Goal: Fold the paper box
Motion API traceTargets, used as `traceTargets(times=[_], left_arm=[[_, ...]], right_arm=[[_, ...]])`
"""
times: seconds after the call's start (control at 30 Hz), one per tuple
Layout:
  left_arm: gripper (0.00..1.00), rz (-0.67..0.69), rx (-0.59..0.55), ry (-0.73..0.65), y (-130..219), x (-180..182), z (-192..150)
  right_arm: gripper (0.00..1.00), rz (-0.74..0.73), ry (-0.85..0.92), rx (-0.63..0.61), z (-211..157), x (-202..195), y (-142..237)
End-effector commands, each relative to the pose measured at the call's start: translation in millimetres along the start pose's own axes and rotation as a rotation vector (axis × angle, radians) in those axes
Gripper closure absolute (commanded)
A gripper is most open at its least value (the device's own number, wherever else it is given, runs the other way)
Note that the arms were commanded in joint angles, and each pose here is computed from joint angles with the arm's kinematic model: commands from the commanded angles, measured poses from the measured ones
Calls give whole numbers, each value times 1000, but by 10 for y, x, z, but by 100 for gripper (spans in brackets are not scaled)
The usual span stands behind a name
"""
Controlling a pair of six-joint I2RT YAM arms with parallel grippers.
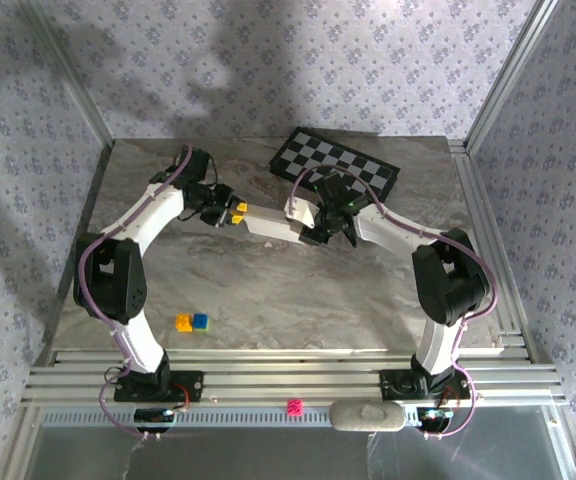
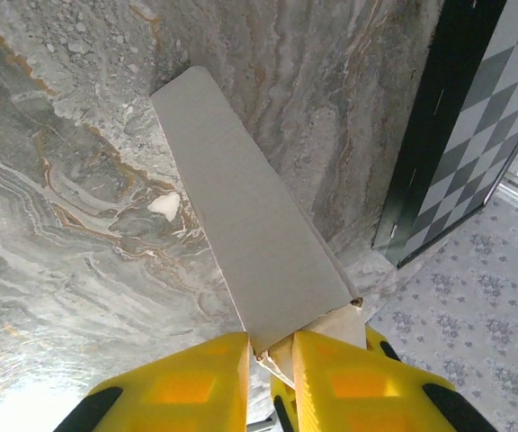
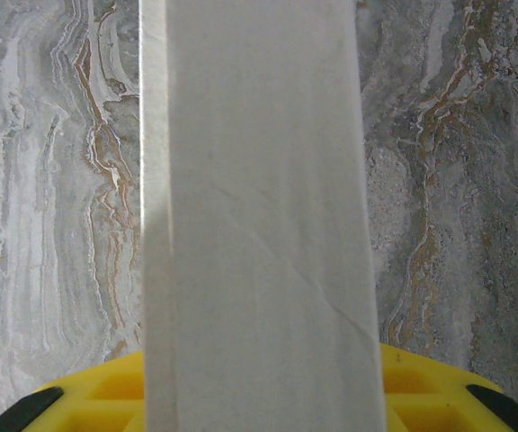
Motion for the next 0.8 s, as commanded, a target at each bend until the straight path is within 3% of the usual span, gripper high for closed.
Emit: traceTargets(times=[0.0,0.1,0.43,0.77], left_arm=[[77,49,5,44,-46,108,-62],[65,31,-22,64,95,46,-94],[53,-80,-96,174,355,-145,-154],[43,135,-97,305,117,-194,-273]], right_arm=[[61,17,-18,-7,41,-24,-29],[61,15,-16,-5,34,-24,-24],[62,16,-16,-8,45,-29,-36],[62,18,-13,-3,40,-17,-46]])
Point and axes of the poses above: each hand's point on the last joint's axis, 136 mm out from that joint toward the fingers, its own y axis back along the fingers, its own x axis along the line the jaws close on, z = x × y, the point moved 7 cm from there along y, back along the fingers, and after that the axes turned 1 degree about -y, right-handed, at the moved point
